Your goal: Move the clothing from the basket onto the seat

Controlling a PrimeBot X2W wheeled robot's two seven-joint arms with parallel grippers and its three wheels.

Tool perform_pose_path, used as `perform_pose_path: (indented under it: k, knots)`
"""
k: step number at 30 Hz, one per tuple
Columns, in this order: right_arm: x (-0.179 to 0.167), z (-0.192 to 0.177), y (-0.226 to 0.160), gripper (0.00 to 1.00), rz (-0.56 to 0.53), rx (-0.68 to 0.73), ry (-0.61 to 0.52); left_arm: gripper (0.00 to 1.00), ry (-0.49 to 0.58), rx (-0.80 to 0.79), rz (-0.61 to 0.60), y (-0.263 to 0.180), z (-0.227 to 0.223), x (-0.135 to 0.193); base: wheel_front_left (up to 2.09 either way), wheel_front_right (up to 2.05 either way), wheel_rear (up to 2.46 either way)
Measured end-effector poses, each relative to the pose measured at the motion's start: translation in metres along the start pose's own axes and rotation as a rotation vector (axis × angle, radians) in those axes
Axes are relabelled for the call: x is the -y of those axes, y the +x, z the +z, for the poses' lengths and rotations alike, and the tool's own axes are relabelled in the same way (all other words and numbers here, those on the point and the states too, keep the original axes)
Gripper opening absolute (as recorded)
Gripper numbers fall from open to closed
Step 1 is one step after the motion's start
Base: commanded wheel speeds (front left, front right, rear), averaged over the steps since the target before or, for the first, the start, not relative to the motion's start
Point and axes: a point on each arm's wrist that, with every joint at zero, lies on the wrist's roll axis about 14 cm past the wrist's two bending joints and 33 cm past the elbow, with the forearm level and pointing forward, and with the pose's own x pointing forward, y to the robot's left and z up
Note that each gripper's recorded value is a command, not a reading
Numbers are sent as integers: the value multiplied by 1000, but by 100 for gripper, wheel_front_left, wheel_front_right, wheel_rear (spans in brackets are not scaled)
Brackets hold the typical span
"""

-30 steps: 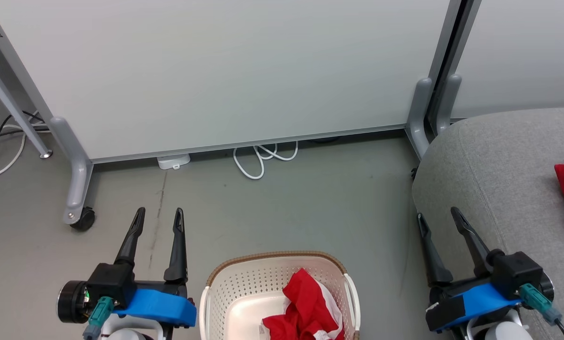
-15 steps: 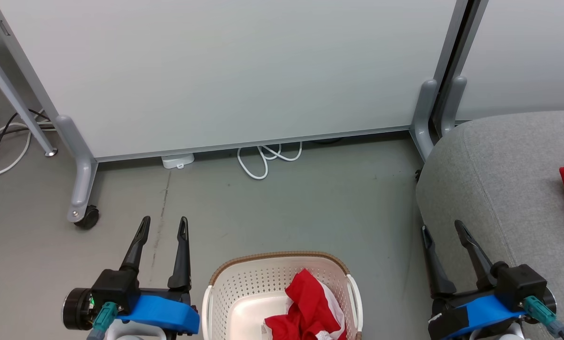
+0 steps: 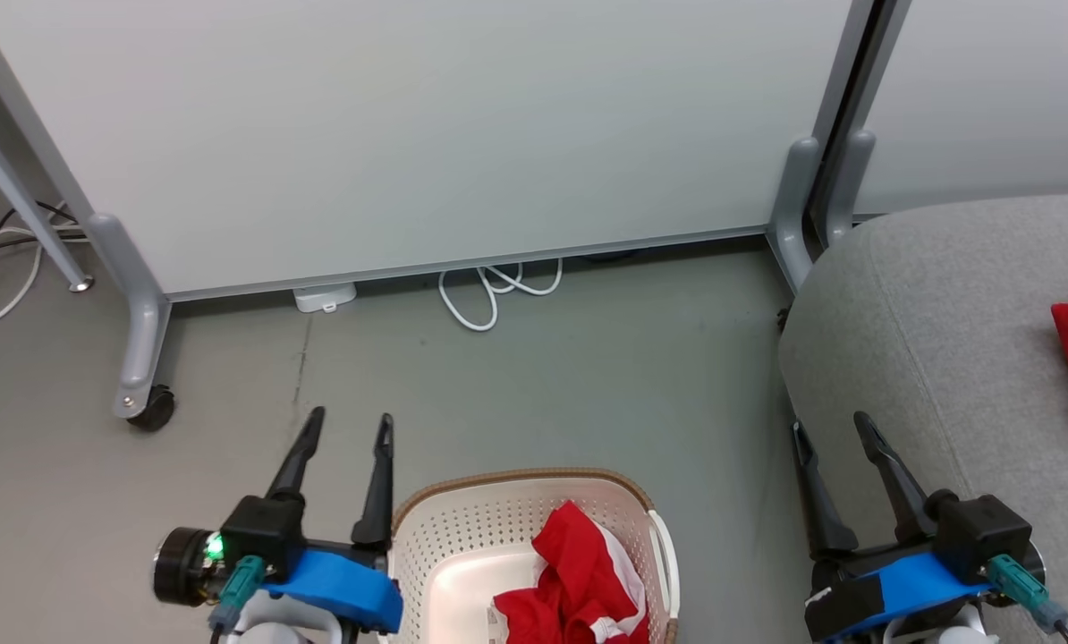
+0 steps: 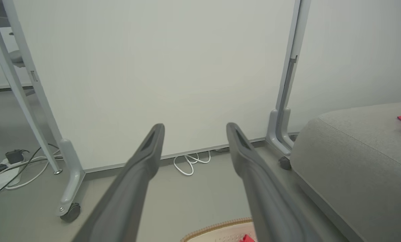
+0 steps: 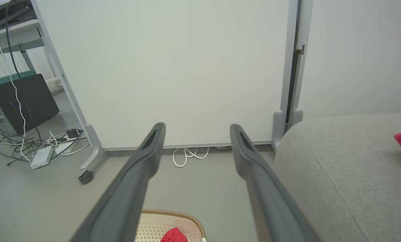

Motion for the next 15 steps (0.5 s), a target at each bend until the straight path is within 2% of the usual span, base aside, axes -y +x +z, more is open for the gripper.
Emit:
perform_pose_path:
  k: [7,15]
  knots:
    - [16,4,11,100,-38,14,-11,100,40,-76,-123,29,-23,28,0,0,0]
    - [40,-5,35,100,-88,1,-30,100,114,-238,-340,64,-81,65,0,0,0]
